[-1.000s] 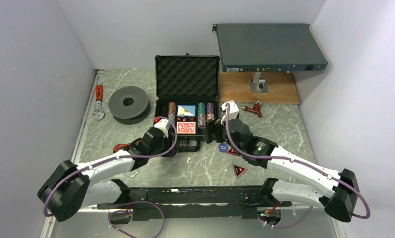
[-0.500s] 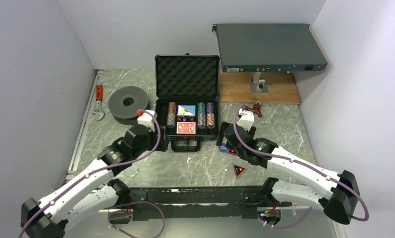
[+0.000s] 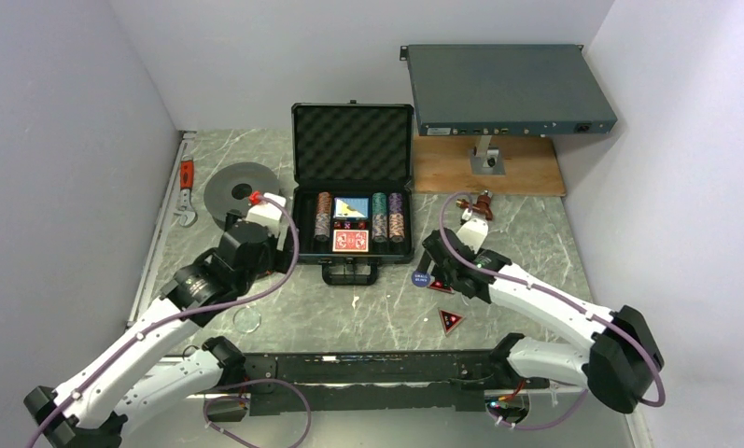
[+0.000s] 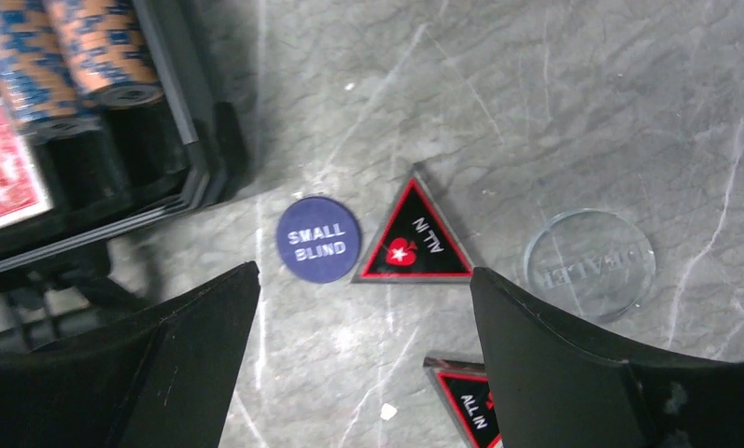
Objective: Pack up texas hold em set
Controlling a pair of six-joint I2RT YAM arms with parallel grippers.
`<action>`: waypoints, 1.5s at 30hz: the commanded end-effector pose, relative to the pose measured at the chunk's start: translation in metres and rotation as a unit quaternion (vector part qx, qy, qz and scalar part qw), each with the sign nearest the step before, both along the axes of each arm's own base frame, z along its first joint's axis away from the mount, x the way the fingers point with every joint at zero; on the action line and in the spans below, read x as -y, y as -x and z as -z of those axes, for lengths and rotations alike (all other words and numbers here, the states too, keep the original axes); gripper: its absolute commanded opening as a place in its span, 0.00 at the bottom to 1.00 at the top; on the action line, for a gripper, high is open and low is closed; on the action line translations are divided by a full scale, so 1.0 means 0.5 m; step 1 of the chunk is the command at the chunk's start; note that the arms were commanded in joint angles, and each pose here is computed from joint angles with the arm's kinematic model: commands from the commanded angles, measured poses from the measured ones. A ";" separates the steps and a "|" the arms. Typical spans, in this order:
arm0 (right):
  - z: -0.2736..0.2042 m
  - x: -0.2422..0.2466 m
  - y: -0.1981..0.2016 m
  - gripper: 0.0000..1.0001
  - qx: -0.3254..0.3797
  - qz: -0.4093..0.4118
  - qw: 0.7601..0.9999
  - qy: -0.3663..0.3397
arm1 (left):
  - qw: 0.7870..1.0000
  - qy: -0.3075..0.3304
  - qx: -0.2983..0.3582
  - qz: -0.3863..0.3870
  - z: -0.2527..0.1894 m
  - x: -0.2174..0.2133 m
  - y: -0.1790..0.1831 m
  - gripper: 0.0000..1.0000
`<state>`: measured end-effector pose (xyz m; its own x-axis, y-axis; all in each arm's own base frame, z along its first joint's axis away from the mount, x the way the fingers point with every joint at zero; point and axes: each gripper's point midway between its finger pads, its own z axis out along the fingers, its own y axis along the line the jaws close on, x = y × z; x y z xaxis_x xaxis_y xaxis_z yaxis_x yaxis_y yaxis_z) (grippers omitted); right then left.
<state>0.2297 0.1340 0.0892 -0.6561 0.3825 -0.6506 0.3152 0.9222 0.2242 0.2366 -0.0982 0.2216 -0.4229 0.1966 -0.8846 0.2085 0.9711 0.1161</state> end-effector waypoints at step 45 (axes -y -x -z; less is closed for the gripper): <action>0.141 -0.064 0.056 0.85 -0.181 -0.203 0.962 -0.034 | 0.998 -0.052 -0.004 0.019 0.045 -0.028 0.014 0.90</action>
